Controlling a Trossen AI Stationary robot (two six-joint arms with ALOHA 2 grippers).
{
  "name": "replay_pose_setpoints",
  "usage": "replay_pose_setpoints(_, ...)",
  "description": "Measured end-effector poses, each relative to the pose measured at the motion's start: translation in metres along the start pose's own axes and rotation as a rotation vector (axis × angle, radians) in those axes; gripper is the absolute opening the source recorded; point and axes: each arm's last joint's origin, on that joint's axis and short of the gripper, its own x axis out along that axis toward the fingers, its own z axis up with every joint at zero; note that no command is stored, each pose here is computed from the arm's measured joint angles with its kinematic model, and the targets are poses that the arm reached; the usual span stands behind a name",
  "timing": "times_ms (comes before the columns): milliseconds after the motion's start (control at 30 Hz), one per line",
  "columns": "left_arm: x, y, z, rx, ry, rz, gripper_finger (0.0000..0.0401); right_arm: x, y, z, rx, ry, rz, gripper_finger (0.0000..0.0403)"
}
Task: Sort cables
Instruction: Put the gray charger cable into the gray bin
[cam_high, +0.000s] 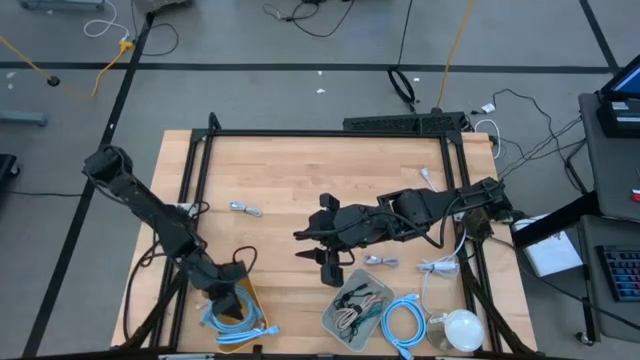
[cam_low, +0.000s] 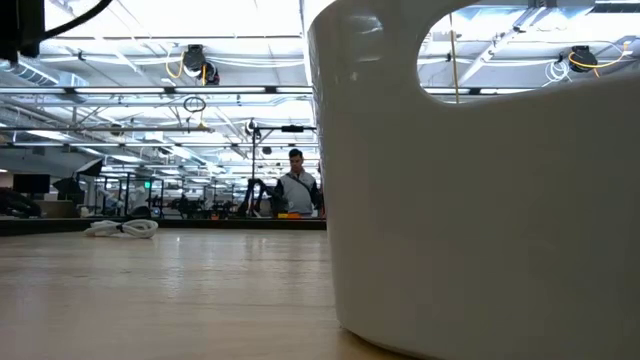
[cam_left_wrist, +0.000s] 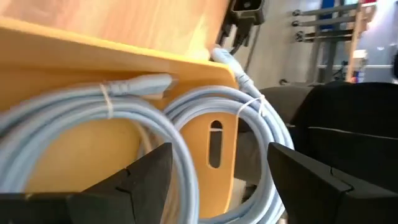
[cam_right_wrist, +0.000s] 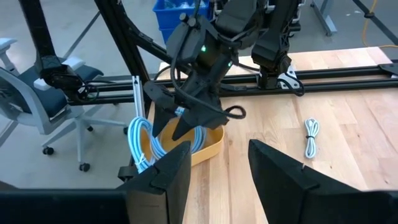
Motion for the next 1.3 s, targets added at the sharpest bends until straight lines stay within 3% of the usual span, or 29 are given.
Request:
replay_pose_setpoints(133, -0.013, -0.014, 0.004, 0.052, -0.021, 0.074, 0.0269, 0.000, 0.000, 0.000, -0.001, -0.001, 0.001, 0.0155)
replay_pose_setpoints(267, -0.033, -0.037, 0.016, 0.164, -0.080, 0.254, 0.0265, 0.000, 0.000, 0.000, -0.003, 0.001, 0.000, 0.0155)
replay_pose_setpoints(500, -0.074, -0.067, 0.053, 0.372, -0.095, 0.856, 0.0197, 0.000, -0.001, -0.001, -0.009, 0.010, -0.006, 0.0155)
replay_pose_setpoints(633, -0.083, -0.059, 0.072, 0.452, -0.035, 1.062, 0.0162, 0.000, -0.004, -0.001, 0.002, 0.007, -0.065, 0.0155)
replay_pose_setpoints(833, -0.082, -0.008, 0.088, 0.477, 0.123, 1.164, 0.0164, 0.004, -0.017, -0.001, 0.040, -0.019, -0.179, 0.0155)
replay_pose_setpoints(1033, -0.082, 0.053, 0.090, 0.478, 0.209, 1.160, 0.0197, 0.024, -0.035, -0.016, 0.173, 0.037, -0.238, 0.0155)
replay_pose_setpoints(1300, -0.096, 0.056, 0.103, 0.391, 0.067, 1.195, 0.0215, 0.056, -0.038, -0.035, 0.284, -0.064, -0.174, 0.0155)
